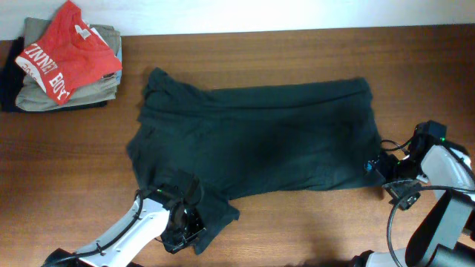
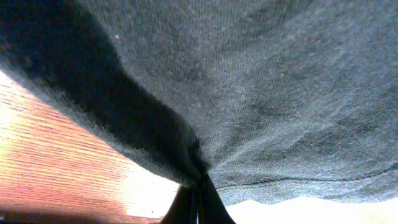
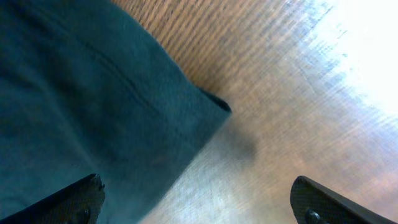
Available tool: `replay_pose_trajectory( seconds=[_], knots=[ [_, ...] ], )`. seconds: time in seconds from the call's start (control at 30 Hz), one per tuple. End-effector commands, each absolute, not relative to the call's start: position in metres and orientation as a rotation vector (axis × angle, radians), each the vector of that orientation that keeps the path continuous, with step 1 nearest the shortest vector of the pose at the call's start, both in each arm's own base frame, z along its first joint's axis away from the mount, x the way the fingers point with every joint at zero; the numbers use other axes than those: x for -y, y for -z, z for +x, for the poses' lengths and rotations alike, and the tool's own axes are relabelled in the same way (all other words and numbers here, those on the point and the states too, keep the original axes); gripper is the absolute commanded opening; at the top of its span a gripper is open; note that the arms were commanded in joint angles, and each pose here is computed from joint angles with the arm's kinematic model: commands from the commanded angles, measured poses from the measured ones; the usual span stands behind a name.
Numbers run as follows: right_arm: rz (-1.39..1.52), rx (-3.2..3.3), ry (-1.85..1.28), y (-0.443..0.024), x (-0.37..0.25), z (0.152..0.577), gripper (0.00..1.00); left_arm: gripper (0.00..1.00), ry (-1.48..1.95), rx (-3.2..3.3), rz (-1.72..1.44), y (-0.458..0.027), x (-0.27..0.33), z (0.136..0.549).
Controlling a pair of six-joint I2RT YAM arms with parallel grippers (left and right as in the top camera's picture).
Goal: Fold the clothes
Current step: 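Fold the bottom edge up toward the top edge with both grippers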
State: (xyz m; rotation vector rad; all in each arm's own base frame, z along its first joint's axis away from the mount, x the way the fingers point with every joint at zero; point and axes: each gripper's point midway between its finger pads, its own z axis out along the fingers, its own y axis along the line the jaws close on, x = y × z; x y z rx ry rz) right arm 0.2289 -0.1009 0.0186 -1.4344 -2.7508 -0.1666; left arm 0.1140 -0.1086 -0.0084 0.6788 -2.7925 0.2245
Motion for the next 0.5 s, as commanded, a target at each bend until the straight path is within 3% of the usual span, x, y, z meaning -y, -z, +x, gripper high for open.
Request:
replay_pose_trajectory(
  seconds=[0.0,0.1,0.23,0.33,0.47],
  knots=[
    [-1.438,2.748,0.190,-0.011,0.098,0.227,0.99,0.01,-0.134,2.771,0.658,0.025,0.096,0.097],
    [-1.453,2.782,0.174,-0.011,0.104,0.234,0.99,0.01,-0.134,2.771,0.658,0.025,0.096,0.097],
    [-1.474,2.829,0.141,-0.010,0.113,0.243,0.88,0.01,-0.134,2.771,0.658,0.025,0.096,0.097],
    [-1.481,2.842,0.119,-0.010,0.117,0.245,0.70,0.01,-0.134,2.770,0.658,0.025,0.096,0.097],
    [-1.495,2.820,0.060,-0.004,0.120,0.238,0.67,0.01,-0.134,2.770,0.658,0.025,0.096,0.097]
  ],
)
